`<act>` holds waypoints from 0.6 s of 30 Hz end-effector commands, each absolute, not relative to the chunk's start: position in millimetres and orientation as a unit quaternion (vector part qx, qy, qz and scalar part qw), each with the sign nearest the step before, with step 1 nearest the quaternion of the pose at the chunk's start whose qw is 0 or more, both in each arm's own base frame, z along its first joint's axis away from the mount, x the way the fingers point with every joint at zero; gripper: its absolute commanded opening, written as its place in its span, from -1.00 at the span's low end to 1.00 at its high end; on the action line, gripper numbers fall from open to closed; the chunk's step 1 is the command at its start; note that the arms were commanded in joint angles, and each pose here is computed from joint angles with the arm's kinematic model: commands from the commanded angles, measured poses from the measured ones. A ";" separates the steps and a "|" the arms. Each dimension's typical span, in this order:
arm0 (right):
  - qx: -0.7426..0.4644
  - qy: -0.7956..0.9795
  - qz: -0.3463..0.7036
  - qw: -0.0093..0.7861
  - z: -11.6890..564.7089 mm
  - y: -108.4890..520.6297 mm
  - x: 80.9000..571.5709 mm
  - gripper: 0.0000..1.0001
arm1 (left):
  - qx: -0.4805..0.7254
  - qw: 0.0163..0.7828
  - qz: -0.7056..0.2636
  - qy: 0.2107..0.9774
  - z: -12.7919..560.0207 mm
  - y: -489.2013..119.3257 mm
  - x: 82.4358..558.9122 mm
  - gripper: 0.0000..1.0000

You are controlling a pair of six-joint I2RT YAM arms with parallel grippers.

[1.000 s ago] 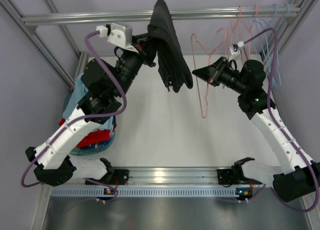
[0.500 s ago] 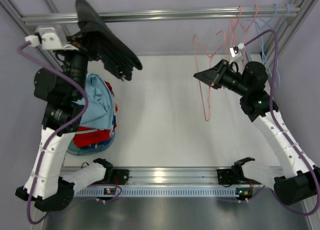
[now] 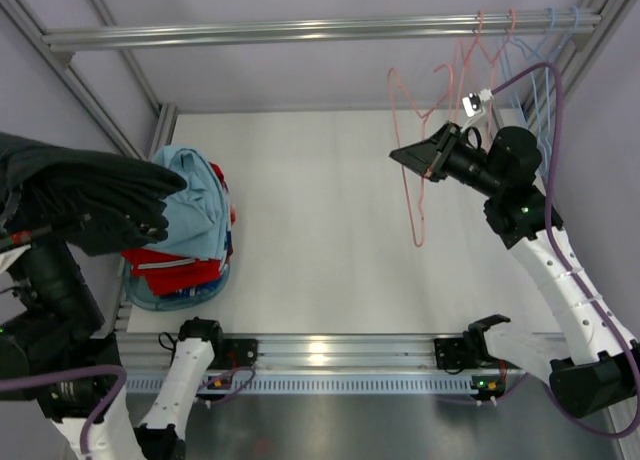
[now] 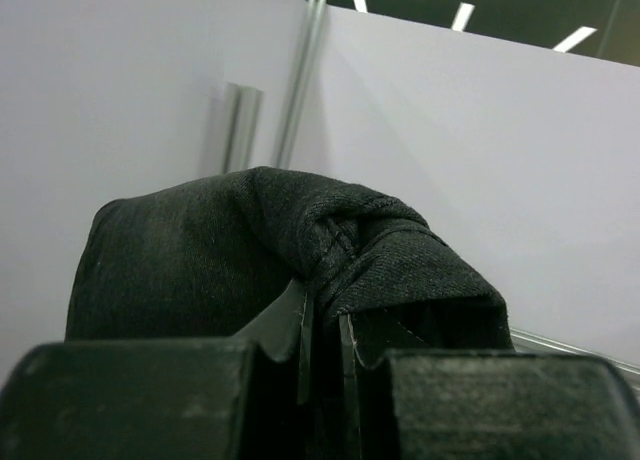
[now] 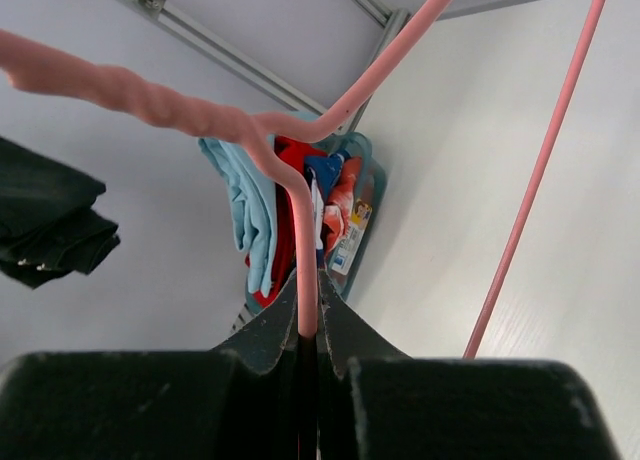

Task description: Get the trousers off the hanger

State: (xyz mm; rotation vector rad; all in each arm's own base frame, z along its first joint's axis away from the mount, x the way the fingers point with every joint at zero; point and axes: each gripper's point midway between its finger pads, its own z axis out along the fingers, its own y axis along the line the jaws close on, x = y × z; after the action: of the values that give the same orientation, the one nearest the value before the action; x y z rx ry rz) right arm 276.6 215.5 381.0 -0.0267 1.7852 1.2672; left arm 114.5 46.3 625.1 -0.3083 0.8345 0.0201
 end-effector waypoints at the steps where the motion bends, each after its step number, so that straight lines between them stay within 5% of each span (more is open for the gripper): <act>1: -0.037 0.707 0.520 0.478 397.0 215.6 264.9 -1.00 | -0.165 0.908 0.073 0.379 621.6 60.8 84.1 -1.00; 10: -0.048 0.716 0.509 0.476 390.1 215.5 262.9 -1.00 | -0.178 0.864 0.169 0.440 554.0 77.5 71.4 -1.00; 18: -0.062 0.717 0.501 0.481 383.5 214.3 255.7 -1.00 | -0.148 0.816 0.196 0.523 484.8 84.5 146.5 -1.00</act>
State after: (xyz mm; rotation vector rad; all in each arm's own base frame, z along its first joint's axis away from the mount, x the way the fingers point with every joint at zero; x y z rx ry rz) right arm 269.9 212.2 371.1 -0.0651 1.8150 1.2248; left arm 127.7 85.9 474.9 -0.3608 1.1704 0.4098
